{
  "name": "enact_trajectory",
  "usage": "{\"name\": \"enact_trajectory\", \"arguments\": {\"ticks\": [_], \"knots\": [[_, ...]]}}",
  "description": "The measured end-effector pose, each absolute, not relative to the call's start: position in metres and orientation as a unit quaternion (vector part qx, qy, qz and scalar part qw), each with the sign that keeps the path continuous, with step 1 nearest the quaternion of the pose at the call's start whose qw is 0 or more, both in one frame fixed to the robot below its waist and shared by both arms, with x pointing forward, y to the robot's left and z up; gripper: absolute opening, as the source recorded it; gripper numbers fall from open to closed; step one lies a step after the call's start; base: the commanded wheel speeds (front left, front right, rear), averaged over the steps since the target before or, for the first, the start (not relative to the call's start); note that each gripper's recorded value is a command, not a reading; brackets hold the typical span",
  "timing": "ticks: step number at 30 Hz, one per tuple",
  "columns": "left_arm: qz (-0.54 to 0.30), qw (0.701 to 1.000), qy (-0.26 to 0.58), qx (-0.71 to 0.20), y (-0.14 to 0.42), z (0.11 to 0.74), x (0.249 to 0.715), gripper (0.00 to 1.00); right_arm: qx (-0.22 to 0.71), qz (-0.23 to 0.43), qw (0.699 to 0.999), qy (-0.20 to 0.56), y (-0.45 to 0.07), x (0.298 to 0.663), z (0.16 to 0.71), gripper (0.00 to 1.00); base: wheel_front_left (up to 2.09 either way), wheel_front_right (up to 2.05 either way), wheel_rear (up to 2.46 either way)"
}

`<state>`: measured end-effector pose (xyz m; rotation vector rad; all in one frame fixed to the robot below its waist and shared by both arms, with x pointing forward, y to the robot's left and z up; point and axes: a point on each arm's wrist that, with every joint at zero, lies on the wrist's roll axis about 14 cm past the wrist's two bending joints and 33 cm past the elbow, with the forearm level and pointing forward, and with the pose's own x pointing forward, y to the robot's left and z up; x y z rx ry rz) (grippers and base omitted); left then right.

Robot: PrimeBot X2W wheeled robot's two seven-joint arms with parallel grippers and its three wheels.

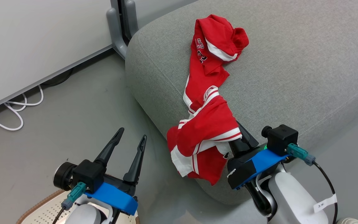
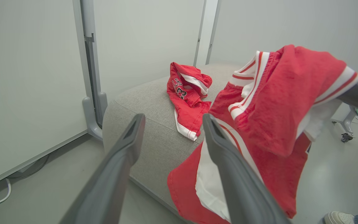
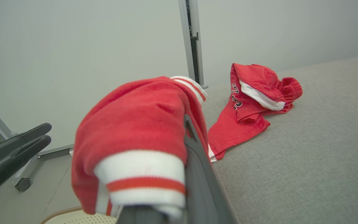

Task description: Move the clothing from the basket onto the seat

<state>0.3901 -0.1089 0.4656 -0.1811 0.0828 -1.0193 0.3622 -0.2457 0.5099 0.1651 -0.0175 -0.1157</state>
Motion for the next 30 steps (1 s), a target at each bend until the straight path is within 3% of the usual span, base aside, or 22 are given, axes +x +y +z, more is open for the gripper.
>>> {"name": "enact_trajectory", "arguments": {"ticks": [8,16,24,30], "knots": [[-0.482,0.870,0.043,-0.088,-0.105,0.462,0.393,1.00,0.085,-0.066,0.994,-0.014,-0.253,0.368,0.513,0.00,0.00,0.00,0.00],[-0.481,0.872,0.039,-0.088,-0.101,0.454,0.408,1.00,0.077,-0.087,0.990,-0.084,-0.287,0.415,0.572,0.00,0.00,0.00,0.00],[-0.476,0.874,0.033,-0.094,-0.094,0.438,0.436,1.00,0.008,-0.146,0.976,-0.161,-0.358,0.473,0.661,0.00,0.00,0.00,0.00],[-0.475,0.873,0.034,-0.102,-0.089,0.418,0.455,1.00,-0.089,-0.198,0.962,-0.163,-0.407,0.504,0.689,0.00,0.00,0.00,0.00]]}}
